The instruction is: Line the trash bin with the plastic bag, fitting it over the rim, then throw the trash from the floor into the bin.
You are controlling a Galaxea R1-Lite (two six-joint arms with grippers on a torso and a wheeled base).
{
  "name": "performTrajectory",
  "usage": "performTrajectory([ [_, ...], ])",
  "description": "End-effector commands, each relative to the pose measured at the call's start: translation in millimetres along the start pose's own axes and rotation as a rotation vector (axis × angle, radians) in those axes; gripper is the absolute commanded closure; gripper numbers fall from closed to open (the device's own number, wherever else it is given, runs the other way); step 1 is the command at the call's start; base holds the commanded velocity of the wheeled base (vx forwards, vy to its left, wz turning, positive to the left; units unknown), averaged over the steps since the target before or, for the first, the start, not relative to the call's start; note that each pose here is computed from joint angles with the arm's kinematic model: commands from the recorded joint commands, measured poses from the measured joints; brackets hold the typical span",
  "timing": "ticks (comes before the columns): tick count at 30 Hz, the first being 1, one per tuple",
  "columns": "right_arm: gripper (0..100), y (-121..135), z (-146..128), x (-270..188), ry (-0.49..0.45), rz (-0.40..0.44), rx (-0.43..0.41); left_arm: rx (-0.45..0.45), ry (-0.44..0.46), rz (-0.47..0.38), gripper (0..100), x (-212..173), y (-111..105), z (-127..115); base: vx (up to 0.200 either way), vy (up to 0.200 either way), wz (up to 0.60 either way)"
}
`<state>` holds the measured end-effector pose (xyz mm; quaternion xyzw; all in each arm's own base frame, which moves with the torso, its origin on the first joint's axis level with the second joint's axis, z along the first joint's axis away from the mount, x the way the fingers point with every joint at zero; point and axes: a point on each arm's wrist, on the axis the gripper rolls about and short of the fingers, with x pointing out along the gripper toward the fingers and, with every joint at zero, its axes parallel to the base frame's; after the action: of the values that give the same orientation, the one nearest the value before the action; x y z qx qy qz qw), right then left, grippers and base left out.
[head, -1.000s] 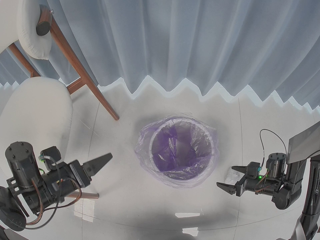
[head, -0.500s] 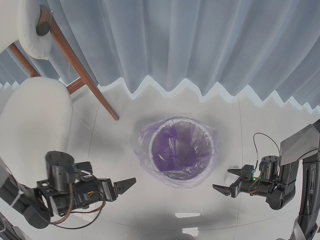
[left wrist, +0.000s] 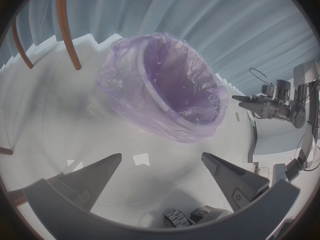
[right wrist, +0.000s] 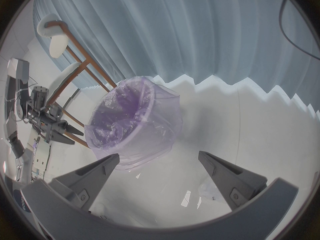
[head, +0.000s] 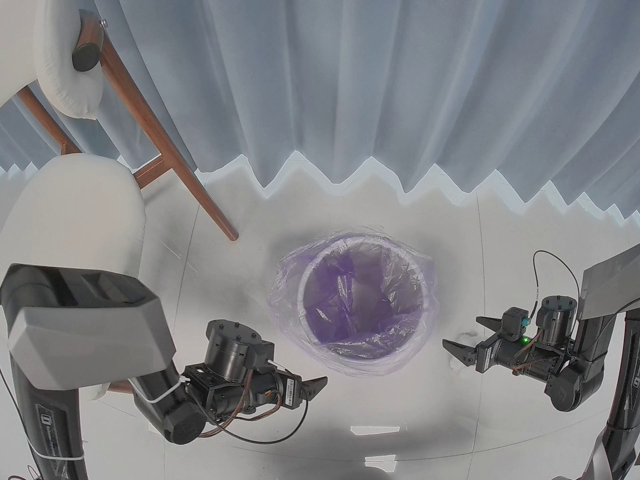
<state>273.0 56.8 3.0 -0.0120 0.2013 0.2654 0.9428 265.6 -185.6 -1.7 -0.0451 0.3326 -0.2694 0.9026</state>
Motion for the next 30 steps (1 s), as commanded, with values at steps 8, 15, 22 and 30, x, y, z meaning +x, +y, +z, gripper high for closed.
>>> performTrajectory([
  [8, 0, 4.2, 7.0, -8.6, -0.026, -0.005, -0.001, 0.009, 0.005, 0.038, 0, 44.9, 2.5, -9.1, 0.000, 0.000, 0.00],
  [15, 0, 4.5, 8.2, -9.5, -0.031, -0.006, -0.003, 0.015, -0.035, 0.010, 0, 51.8, -3.2, -0.9, 0.000, 0.000, 0.00],
  [22, 0, 4.6, 7.9, -9.8, -0.029, -0.005, -0.001, 0.020, -0.032, -0.009, 0, 54.4, -11.4, -2.7, 0.000, 0.000, 0.00],
  [30, 0, 9.6, 10.7, -12.9, -0.035, 0.007, 0.011, -0.093, -0.067, 0.034, 0, 67.8, -5.4, 2.2, 0.000, 0.000, 0.00],
])
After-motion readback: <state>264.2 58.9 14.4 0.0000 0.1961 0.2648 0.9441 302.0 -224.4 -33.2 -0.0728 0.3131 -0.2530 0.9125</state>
